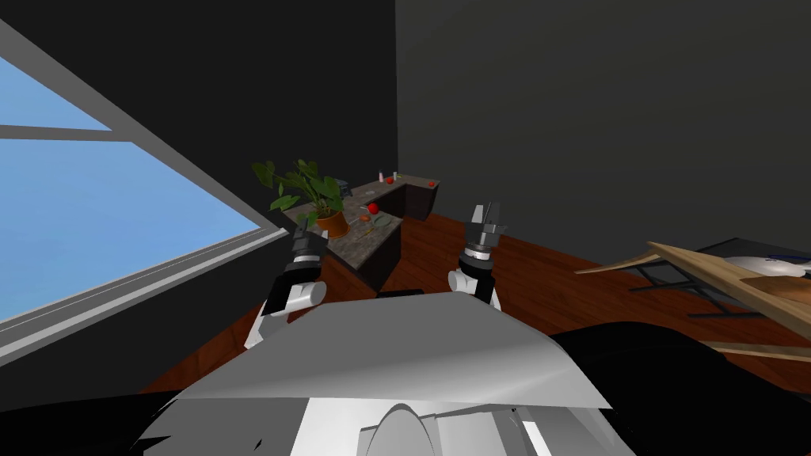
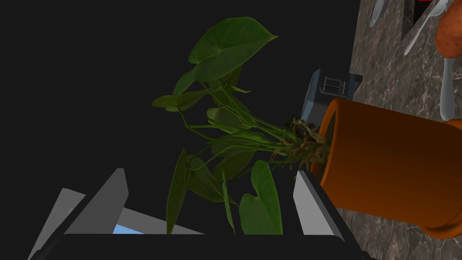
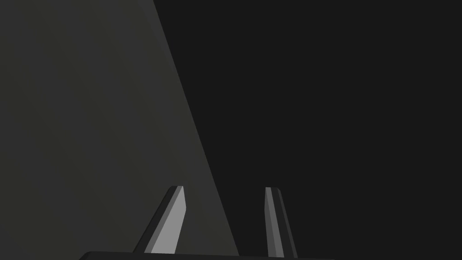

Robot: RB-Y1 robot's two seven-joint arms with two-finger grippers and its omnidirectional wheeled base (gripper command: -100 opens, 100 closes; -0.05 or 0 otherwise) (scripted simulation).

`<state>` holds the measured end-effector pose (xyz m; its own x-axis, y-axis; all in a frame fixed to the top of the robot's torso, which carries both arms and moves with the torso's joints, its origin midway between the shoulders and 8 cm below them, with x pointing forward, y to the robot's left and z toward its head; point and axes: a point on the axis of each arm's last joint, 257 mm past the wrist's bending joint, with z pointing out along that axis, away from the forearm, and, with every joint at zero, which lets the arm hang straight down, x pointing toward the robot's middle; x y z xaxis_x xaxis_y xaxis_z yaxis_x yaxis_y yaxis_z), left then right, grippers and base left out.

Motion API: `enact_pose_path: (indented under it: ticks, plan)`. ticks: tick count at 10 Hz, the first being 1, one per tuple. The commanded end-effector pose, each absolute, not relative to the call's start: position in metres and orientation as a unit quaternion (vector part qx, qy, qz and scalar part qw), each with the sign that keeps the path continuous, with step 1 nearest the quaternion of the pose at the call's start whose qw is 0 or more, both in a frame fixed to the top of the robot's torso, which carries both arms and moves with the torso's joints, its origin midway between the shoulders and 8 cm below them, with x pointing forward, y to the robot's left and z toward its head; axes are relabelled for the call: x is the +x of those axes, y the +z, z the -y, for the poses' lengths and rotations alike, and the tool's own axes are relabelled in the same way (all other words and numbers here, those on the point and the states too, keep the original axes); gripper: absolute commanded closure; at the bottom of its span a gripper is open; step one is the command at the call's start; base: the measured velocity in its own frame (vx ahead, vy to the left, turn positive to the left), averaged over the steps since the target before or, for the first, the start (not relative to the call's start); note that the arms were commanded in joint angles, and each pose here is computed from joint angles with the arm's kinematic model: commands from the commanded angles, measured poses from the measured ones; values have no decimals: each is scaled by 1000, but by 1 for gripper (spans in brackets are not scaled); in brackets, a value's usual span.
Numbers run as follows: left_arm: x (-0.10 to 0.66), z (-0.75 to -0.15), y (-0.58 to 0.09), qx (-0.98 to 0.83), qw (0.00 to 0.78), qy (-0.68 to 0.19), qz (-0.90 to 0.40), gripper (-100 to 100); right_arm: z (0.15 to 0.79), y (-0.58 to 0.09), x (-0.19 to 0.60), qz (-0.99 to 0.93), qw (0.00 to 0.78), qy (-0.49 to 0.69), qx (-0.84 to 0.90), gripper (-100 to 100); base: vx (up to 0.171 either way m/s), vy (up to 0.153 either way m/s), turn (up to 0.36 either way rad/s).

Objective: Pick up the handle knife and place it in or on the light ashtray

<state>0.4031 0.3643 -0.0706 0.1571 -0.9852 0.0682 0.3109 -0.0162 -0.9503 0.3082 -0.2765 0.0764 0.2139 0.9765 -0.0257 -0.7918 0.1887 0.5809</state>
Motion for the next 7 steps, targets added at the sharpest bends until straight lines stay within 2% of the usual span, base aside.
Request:
enact_pose_path:
  ticks: [1,7]
  plan:
    - [407,-378,-76,-486,591,-534,-359,-100,277,76,308,-201,744,594,230,0,30,-48,-27]
    - [415,-401,-103,-542,556,-513,-367,-100,277,76,308,-201,744,594,230,0,23,-48,-12]
